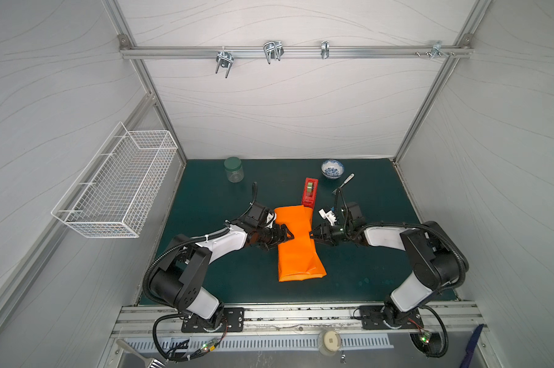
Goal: Wrap the gift box in paper
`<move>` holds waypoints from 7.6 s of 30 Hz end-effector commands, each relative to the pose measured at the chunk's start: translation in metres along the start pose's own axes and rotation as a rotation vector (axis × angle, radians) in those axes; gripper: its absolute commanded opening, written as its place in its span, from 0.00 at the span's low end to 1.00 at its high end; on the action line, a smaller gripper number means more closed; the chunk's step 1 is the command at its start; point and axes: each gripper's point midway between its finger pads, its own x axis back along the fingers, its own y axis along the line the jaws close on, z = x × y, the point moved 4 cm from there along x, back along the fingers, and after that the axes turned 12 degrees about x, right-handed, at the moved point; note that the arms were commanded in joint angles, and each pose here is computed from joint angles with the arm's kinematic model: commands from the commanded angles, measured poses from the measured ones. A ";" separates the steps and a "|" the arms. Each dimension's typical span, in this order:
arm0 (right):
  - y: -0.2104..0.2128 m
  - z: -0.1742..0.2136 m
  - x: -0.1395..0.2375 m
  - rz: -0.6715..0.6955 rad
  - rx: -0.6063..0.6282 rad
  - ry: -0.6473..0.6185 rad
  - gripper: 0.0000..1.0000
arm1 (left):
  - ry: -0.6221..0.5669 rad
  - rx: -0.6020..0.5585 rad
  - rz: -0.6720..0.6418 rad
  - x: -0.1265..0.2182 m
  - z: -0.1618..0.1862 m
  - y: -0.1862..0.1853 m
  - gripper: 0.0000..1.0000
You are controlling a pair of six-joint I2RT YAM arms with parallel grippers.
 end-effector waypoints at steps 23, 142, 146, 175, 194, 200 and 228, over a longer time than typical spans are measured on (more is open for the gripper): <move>0.032 -0.013 0.005 0.334 0.276 0.063 0.67 | -0.006 0.015 -0.178 -0.008 0.009 0.042 0.80; 0.048 -0.003 -0.015 0.218 0.184 0.041 0.62 | -0.017 0.055 -0.169 0.009 -0.003 0.053 0.77; 0.052 -0.013 -0.026 0.171 0.183 0.050 0.62 | -0.020 0.065 -0.159 0.009 -0.001 0.053 0.77; 0.055 -0.041 -0.046 0.128 0.233 0.118 0.61 | -0.014 0.083 -0.130 0.012 0.010 0.054 0.75; 0.041 -0.033 -0.005 0.328 0.242 0.106 0.79 | -0.020 0.068 -0.159 0.012 0.010 0.058 0.75; 0.048 -0.029 -0.011 0.279 0.230 0.090 0.83 | -0.029 0.054 -0.162 0.015 0.007 0.055 0.77; -0.028 -0.183 0.005 0.246 0.046 -0.184 0.46 | -0.026 0.043 -0.172 0.014 0.005 0.054 0.76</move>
